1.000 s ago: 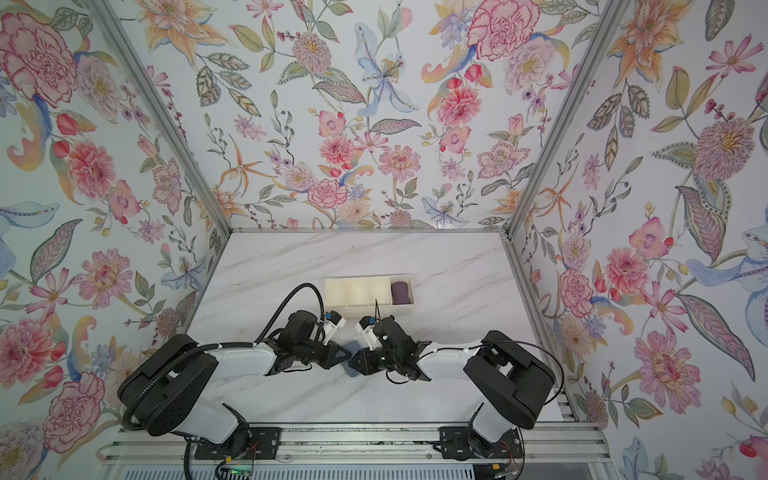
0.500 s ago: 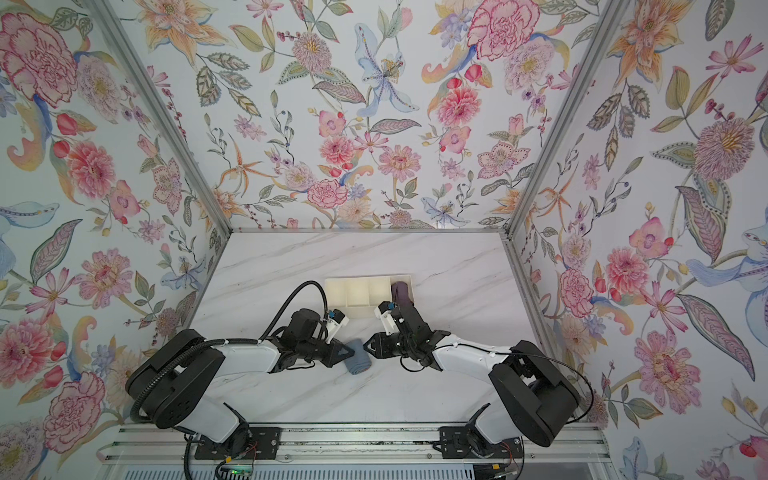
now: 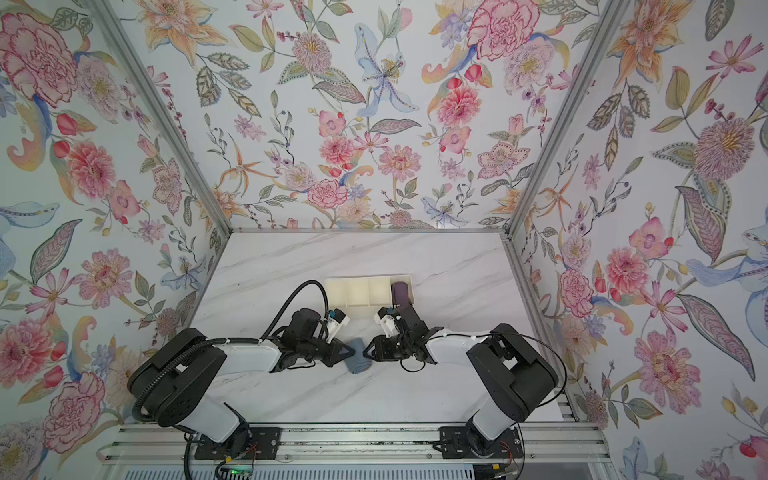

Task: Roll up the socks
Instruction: 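Grasp the blue sock roll upright with the right gripper while the left gripper steadies it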

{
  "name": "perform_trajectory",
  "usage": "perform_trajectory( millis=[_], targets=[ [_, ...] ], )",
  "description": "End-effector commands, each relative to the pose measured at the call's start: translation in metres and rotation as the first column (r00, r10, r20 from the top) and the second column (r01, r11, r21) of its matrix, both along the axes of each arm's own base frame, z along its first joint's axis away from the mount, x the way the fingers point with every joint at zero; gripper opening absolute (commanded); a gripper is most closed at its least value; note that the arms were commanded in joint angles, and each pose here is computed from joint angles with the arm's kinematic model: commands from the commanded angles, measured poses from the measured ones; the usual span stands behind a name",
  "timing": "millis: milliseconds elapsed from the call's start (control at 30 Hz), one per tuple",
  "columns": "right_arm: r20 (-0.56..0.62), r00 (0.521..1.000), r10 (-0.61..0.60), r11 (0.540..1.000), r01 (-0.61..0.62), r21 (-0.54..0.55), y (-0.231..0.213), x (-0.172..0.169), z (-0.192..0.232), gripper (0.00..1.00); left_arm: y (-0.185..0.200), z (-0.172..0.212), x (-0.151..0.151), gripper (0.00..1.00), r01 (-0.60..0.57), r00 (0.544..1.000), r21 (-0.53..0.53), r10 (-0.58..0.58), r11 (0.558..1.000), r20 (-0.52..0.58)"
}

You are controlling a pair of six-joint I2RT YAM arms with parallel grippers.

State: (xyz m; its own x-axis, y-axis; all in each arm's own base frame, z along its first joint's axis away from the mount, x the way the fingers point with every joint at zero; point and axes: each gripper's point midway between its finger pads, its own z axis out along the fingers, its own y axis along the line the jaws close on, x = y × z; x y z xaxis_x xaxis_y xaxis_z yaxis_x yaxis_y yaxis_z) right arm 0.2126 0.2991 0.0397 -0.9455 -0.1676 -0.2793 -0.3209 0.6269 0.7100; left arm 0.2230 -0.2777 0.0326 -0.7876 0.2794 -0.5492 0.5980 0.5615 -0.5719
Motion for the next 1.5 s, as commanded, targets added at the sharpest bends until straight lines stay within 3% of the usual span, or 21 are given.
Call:
perform_trajectory(
  millis=[0,567,1067,1467],
  targets=[
    [-0.017,1.0,0.008,0.999,-0.007,0.031,0.005,0.0,0.001,0.4,0.038,-0.056,-0.026,0.0,-0.024,0.991,0.234,0.054,0.972,-0.121],
    [-0.066,0.997,-0.029,0.999,0.03,0.012,0.009,0.007,-0.02,0.4,0.037,-0.054,-0.027,0.0,-0.017,0.992,0.231,0.045,0.973,-0.117],
    [-0.136,0.991,0.006,1.0,-0.003,0.024,0.024,-0.011,-0.04,0.4,0.036,-0.057,-0.029,0.0,-0.013,0.991,0.225,0.042,0.974,-0.125],
    [-0.131,0.99,0.048,0.996,-0.038,0.083,0.04,-0.023,-0.025,0.25,0.035,-0.058,-0.028,0.0,-0.022,0.991,0.213,0.05,0.977,-0.127]
  ],
)
